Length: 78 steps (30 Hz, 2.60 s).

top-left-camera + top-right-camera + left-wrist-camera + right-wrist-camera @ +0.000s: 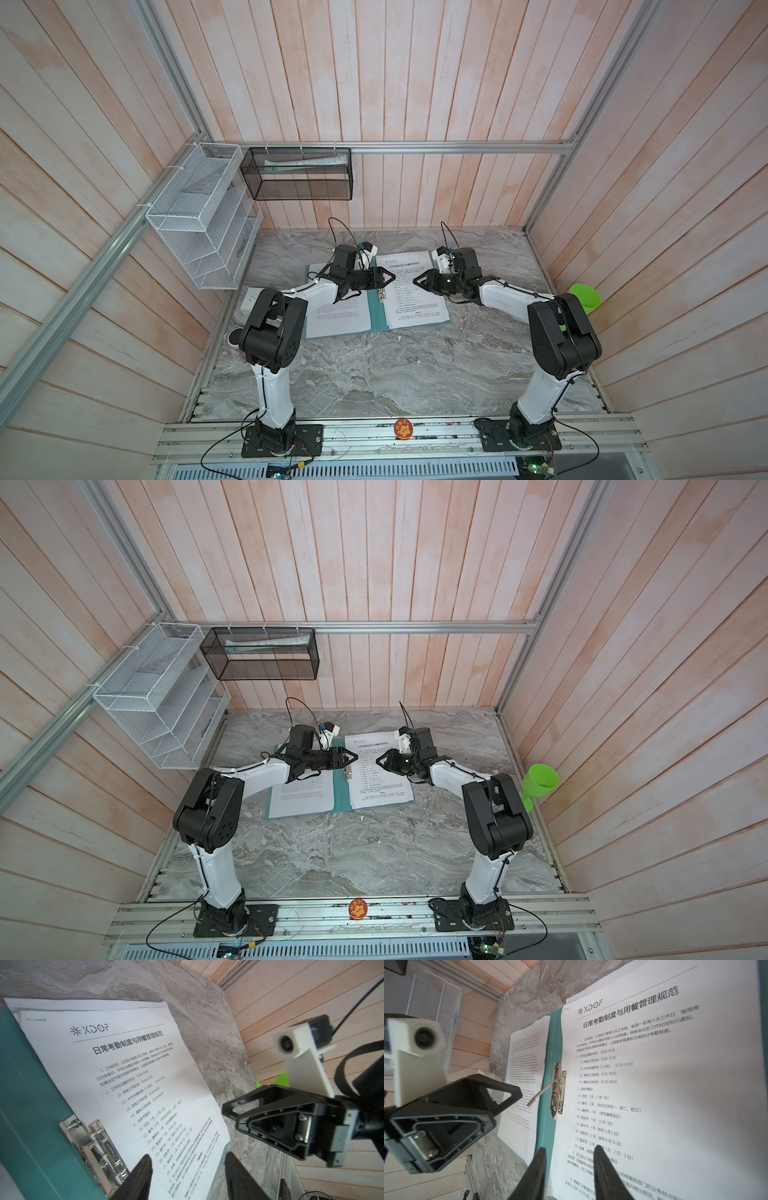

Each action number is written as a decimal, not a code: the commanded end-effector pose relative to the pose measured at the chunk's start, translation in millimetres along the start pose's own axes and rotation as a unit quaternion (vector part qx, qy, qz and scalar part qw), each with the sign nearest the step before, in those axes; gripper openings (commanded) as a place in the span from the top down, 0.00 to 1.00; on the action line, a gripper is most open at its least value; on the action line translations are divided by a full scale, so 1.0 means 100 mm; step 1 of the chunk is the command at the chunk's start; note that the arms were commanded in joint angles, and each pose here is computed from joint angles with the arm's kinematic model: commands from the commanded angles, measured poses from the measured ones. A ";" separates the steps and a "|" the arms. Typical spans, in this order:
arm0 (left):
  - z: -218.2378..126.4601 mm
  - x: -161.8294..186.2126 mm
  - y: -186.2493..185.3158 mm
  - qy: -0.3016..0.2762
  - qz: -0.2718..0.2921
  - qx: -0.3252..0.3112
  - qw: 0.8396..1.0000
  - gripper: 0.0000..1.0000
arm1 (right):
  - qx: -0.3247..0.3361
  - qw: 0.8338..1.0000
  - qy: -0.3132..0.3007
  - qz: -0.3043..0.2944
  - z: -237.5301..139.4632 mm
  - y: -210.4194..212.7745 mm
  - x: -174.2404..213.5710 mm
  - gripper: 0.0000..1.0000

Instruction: Put the files into the folder

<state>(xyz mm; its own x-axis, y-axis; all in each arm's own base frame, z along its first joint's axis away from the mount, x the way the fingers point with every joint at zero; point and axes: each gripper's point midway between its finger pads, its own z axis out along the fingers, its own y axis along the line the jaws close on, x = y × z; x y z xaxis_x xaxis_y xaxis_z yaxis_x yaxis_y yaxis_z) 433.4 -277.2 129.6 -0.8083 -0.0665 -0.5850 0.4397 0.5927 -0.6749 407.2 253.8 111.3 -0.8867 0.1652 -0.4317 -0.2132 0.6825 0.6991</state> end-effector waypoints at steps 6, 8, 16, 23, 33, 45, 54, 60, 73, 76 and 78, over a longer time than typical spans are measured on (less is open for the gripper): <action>-0.52 0.07 0.11 -0.039 -0.022 -0.081 0.996 0.40 | -0.027 0.998 0.037 0.048 0.22 0.45 0.14 0.74; -0.59 0.24 0.23 -0.027 -0.032 -0.107 0.993 0.41 | -0.027 0.997 0.045 0.055 0.32 0.53 0.20 0.74; -0.81 0.81 0.54 -0.015 -0.078 -0.125 0.989 0.49 | -0.040 0.993 0.076 0.082 0.64 0.72 0.34 0.74; -0.84 1.03 0.68 -0.010 -0.098 -0.124 0.987 0.53 | -0.048 0.991 0.089 0.090 0.79 0.76 0.39 0.76; -0.86 1.16 0.74 -0.005 -0.108 -0.121 0.987 0.54 | -0.047 0.989 0.103 0.100 0.94 0.71 0.42 0.76; -0.82 1.25 0.81 -0.001 -0.122 -0.120 0.985 0.54 | -0.048 0.987 0.108 0.113 1.04 0.64 0.44 0.76; -0.82 1.29 0.83 0.000 -0.126 -0.120 0.985 0.54 | -0.048 0.986 0.099 0.121 1.05 0.59 0.39 0.76; -0.82 1.29 0.84 0.000 -0.128 -0.120 0.984 0.54 | -0.050 0.986 0.097 0.127 1.07 0.58 0.38 0.76; -0.80 1.31 0.85 0.003 -0.131 -0.118 0.984 0.54 | -0.066 0.983 0.101 0.139 1.17 0.60 0.34 0.77; -0.79 1.32 0.86 0.005 -0.132 -0.118 0.984 0.54 | -0.065 0.983 0.100 0.139 1.19 0.59 0.32 0.78; -0.79 1.32 0.86 0.005 -0.132 -0.118 0.984 0.54 | -0.066 0.983 0.100 0.137 1.20 0.59 0.31 0.79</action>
<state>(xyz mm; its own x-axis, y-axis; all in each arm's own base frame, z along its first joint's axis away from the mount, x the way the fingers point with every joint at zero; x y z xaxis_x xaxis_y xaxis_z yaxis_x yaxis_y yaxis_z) 336.0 -173.2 36.2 -0.8791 -0.2305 -0.4173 0.1279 0.7292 -0.6722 409.5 381.9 73.2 -0.9779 0.1782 -0.1096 0.0054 0.5452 0.8383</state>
